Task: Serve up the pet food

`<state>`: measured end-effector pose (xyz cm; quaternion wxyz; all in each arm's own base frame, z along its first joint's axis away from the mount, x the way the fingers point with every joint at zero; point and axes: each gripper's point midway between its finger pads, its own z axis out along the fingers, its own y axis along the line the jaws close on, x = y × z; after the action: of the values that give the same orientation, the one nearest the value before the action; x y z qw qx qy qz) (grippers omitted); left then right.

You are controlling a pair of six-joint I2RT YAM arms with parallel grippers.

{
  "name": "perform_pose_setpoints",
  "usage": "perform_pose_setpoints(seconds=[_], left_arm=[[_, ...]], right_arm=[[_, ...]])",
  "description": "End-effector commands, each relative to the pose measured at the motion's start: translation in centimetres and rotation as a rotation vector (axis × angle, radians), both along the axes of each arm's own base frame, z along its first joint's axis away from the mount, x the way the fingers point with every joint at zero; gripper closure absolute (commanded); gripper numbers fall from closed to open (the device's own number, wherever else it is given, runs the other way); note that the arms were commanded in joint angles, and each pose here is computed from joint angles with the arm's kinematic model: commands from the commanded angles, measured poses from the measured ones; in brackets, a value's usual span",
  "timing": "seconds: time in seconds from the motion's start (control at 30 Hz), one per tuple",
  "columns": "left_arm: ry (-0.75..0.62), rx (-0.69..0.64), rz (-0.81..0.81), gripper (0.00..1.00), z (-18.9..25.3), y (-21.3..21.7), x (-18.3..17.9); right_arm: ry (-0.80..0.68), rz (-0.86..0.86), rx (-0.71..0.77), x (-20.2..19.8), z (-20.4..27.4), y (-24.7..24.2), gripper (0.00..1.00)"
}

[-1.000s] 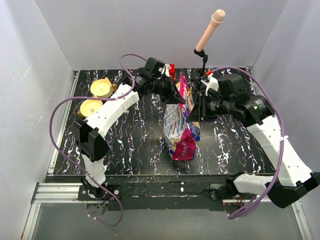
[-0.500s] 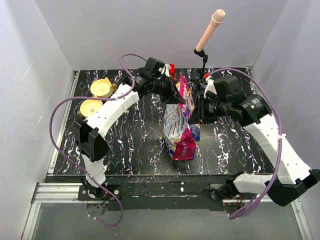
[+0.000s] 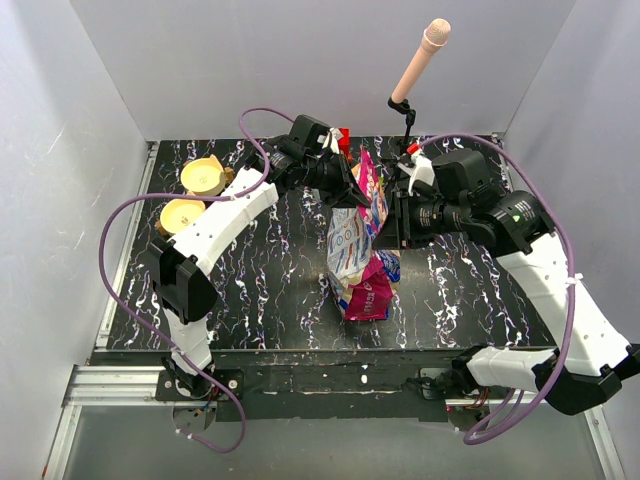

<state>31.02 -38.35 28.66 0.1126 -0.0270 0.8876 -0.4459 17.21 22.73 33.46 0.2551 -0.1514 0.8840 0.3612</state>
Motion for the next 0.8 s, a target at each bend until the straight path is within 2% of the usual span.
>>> perform_pose_setpoints(seconds=[0.0,0.13,0.37,0.77], left_arm=[[-0.137,-0.140,-0.020,1.00,6.8,-0.2,-0.4],[-0.135,-0.141,-0.024,1.00,6.7,-0.3,-0.5],[-0.135,-0.144,-0.028,1.00,6.8,-0.4,-0.4],[-0.132,-0.145,-0.028,1.00,7.0,-0.4,-0.3]], right_arm=[[-0.010,-0.008,-0.026,0.2,-0.9,-0.3,0.69],[0.017,-0.012,-0.054,0.2,-1.8,-0.5,0.72],[0.011,-0.052,-0.104,0.7,-2.4,-1.3,0.85],[0.010,-0.030,-0.079,1.2,-1.7,-0.3,0.80]])
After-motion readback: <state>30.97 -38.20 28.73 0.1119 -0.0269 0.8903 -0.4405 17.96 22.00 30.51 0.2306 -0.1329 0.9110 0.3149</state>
